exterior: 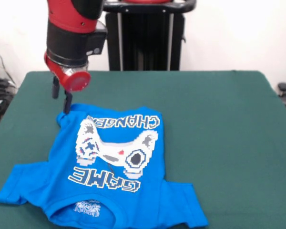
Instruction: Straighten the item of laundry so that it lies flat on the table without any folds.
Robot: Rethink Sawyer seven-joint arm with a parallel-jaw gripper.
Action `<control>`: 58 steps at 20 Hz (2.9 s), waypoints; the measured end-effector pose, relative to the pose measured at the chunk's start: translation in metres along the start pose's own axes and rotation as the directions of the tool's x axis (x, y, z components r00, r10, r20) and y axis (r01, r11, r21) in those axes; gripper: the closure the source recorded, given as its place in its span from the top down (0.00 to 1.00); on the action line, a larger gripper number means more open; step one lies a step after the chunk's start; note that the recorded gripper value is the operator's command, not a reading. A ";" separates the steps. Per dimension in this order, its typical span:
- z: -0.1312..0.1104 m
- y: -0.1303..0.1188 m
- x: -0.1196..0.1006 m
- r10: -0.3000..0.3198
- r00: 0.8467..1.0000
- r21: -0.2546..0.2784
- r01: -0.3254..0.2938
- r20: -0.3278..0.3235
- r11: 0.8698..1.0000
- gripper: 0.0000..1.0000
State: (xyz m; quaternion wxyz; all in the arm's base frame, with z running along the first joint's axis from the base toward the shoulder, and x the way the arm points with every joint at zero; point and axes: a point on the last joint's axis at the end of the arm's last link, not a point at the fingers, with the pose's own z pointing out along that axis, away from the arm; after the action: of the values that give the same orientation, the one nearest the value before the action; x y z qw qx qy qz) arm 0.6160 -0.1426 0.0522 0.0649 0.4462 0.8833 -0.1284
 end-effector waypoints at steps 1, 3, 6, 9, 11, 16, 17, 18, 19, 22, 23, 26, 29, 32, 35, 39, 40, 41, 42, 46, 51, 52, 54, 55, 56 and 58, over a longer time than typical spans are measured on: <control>0.000 0.007 -0.002 0.004 1.000 -0.022 -0.004 0.006 1.000 1.00; -0.001 0.018 -0.006 0.009 1.000 -0.056 -0.008 0.017 0.998 1.00; 0.001 0.043 -0.015 0.015 0.999 -0.114 -0.010 0.041 0.993 1.00; 0.002 0.059 -0.022 0.012 0.998 -0.141 -0.004 0.062 0.990 1.00; 0.002 0.074 -0.028 0.004 0.996 -0.156 0.009 0.084 0.988 1.00; -0.005 0.099 -0.031 -0.013 0.993 -0.181 0.035 0.119 0.983 1.00; -0.006 0.104 -0.032 -0.017 0.992 -0.186 0.041 0.126 0.982 1.00; -0.009 0.115 -0.032 -0.025 0.990 -0.195 0.052 0.138 0.979 1.00; -0.009 0.118 -0.031 -0.028 0.989 -0.198 0.056 0.142 0.979 1.00; -0.012 0.132 -0.028 -0.042 0.987 -0.209 0.074 0.156 0.975 1.00; -0.013 0.136 -0.027 -0.046 0.986 -0.212 0.079 0.160 0.974 1.00; -0.016 0.149 -0.021 -0.060 0.984 -0.220 0.097 0.170 0.971 1.00; -0.017 0.160 -0.015 -0.071 0.982 -0.228 0.111 0.176 0.967 1.00; -0.013 0.173 -0.006 -0.081 0.981 -0.235 0.121 0.174 0.964 1.00; -0.010 0.184 0.003 -0.086 0.982 -0.242 0.126 0.168 0.962 1.00; -0.006 0.200 0.017 -0.086 0.985 -0.256 0.123 0.152 0.959 1.00; -0.005 0.203 0.021 -0.086 0.985 -0.259 0.122 0.147 0.958 1.00; -0.004 0.205 0.023 -0.085 0.986 -0.260 0.121 0.144 0.958 1.00; -0.003 0.208 0.026 -0.084 0.987 -0.263 0.118 0.139 0.958 1.00; 0.001 0.215 0.038 -0.083 0.989 -0.267 0.113 0.120 0.957 1.00; 0.005 0.223 0.056 -0.098 0.989 -0.267 0.124 0.107 0.956 1.00; 0.005 0.224 0.058 -0.100 0.989 -0.267 0.125 0.105 0.956 1.00; 0.006 0.227 0.065 -0.105 0.990 -0.268 0.128 0.099 0.955 1.00; 0.007 0.228 0.066 -0.106 0.990 -0.268 0.129 0.098 0.955 1.00; 0.007 0.228 0.067 -0.106 0.990 -0.268 0.129 0.098 0.955 1.00; 0.007 0.229 0.067 -0.107 0.989 -0.268 0.130 0.098 0.955 1.00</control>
State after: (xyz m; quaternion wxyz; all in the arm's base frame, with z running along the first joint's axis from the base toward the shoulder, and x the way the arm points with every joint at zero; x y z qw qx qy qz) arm 0.7601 0.0374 -0.0087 0.1544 0.3736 0.9143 -0.0271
